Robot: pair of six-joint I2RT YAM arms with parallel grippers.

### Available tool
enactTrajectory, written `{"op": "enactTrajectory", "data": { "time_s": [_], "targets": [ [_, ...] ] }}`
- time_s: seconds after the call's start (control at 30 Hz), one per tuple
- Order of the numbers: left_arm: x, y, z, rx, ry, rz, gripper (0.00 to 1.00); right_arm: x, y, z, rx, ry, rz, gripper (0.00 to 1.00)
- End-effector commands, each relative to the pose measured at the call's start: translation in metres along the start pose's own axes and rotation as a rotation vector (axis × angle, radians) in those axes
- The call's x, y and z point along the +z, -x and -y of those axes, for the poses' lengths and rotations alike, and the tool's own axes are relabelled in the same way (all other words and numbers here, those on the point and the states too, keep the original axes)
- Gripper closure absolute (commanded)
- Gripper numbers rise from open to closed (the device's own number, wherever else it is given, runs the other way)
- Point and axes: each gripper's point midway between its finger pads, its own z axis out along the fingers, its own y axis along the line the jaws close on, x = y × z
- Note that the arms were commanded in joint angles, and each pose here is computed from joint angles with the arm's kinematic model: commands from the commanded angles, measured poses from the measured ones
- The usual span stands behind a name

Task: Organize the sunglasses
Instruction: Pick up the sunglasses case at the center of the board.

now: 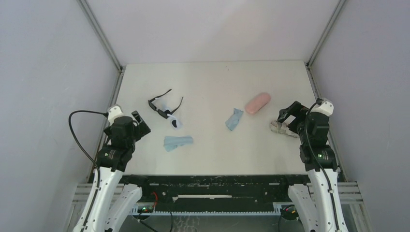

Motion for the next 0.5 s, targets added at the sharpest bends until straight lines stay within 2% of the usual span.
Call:
{"op": "enactTrajectory", "data": {
  "time_s": [0.0,0.13,0.3,0.47],
  "targets": [
    [-0.006,0.022,0.015,0.006,-0.064,0.021,0.00,0.002,0.020,-0.002,0.014,-0.018,0.032,0.00],
    [-0.006,0.019,0.027,0.025,-0.127,-0.012,0.00,0.011,0.012,0.009,0.020,-0.084,-0.016,0.00],
    [-0.002,0.012,0.038,0.062,-0.176,-0.067,0.00,0.028,-0.009,0.028,-0.002,-0.196,-0.137,0.00],
    [-0.002,0.005,0.048,0.086,-0.228,-0.106,0.00,0.054,-0.029,0.030,-0.044,-0.204,-0.257,0.00]
  ]
}}
